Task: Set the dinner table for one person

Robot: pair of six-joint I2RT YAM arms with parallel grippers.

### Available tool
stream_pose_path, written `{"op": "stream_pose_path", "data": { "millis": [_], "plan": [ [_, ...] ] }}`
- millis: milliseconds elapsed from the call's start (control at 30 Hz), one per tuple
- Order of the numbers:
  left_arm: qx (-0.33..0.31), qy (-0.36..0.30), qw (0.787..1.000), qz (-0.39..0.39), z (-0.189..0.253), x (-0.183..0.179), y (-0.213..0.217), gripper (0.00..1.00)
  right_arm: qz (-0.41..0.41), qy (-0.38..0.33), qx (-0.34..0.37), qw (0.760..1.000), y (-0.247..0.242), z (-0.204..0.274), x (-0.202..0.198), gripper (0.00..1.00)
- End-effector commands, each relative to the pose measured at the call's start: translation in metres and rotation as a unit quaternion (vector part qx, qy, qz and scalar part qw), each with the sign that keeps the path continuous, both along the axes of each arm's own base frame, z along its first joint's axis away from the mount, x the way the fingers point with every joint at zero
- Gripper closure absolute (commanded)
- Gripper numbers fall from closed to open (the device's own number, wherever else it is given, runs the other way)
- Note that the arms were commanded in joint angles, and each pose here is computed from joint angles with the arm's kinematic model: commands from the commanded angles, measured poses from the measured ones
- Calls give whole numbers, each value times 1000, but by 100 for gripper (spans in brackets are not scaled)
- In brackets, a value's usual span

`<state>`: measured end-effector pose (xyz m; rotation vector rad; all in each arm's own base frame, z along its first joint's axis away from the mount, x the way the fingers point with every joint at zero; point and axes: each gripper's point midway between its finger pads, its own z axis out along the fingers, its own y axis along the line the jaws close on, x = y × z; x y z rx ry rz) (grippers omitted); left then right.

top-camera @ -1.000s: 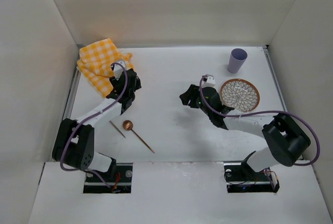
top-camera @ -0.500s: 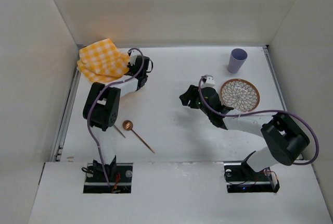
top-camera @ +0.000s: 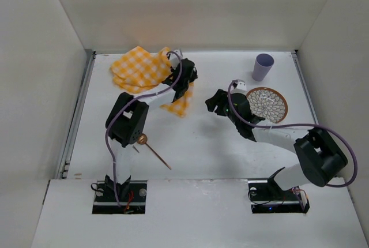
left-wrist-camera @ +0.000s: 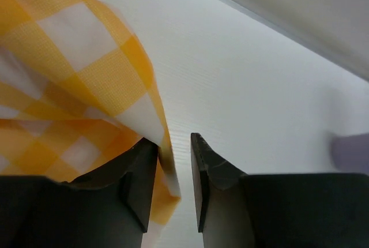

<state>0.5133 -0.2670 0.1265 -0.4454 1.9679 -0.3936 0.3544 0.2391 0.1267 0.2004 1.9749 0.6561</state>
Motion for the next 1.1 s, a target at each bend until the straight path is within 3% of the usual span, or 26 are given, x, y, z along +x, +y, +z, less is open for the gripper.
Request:
{"op": "stream_pose_path", "data": {
  "millis": [0,133,400,567,800,1067],
  "plan": [
    [-105,-47,993,-7,38,-1,-60,66,-30,-27,19,999,-15,22,9,31],
    [-97,-57,993,-19,51,-10,-68,50,-57,-11,38,998,-31,15,14,29],
    [-44,-117,991,48,113,6,14,48,-46,3,52,998,-25,9,14,29],
    [58,-109,991,59,121,43,38,45,-42,2,58,997,-24,10,13,29],
    [202,-53,978,-12,97,93,27,41,-22,12,65,998,-13,6,14,28],
    [249,-31,962,-105,76,99,8,41,-6,17,71,997,-4,5,12,28]
  ]
}}
